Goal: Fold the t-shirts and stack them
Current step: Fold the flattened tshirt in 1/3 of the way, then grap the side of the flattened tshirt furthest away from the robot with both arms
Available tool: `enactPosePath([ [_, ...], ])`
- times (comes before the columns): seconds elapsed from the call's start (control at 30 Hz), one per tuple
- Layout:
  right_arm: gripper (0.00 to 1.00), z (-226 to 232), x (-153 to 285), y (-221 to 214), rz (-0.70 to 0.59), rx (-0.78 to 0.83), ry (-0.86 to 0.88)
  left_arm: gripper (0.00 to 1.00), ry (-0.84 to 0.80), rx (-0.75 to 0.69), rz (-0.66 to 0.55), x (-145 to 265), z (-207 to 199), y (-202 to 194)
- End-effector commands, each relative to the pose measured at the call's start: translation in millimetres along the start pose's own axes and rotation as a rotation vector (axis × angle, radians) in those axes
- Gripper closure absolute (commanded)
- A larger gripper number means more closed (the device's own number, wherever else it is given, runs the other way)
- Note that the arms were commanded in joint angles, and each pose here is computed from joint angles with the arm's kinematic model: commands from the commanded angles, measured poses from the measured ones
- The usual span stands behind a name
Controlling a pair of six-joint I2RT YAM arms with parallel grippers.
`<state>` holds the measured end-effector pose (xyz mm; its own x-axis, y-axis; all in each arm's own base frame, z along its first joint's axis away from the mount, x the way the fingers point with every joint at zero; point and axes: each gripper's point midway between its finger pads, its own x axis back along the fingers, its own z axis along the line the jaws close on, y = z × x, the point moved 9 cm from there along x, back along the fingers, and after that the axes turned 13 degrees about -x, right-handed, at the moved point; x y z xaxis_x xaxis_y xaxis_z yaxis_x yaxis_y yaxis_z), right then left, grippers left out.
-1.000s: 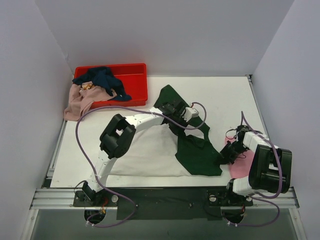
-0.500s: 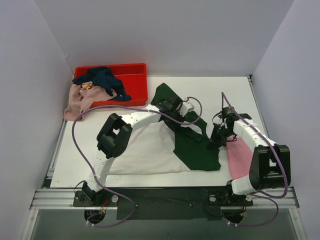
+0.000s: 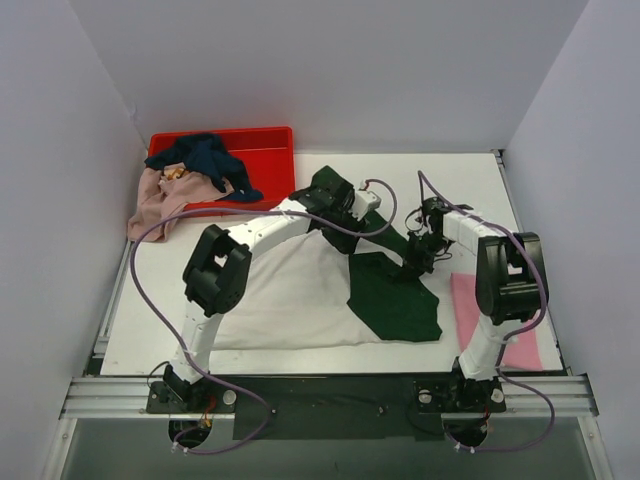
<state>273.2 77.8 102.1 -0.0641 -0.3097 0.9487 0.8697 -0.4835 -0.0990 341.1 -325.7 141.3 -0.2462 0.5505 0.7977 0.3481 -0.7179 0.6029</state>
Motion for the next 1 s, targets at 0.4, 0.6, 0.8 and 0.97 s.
enactPosePath([
  [0.4, 1.0, 47, 7, 98, -0.141, -0.153, 0.055, 0.45, 0.156, -0.051, -0.025, 155, 52, -14],
  [0.6, 0.79, 74, 47, 128, -0.31, -0.014, 0.101, 0.45, 0.228, 0.086, 0.013, 198, 75, -67],
  [0.8, 0.43, 115, 31, 155, -0.268, 0.115, 0.194, 0.48, 0.26, 0.247, 0.095, 226, 90, -129],
  [0.97, 0.4, 144, -4, 180, -0.258, 0.169, 0.233, 0.48, 0.397, 0.389, 0.119, 255, 128, -195],
])
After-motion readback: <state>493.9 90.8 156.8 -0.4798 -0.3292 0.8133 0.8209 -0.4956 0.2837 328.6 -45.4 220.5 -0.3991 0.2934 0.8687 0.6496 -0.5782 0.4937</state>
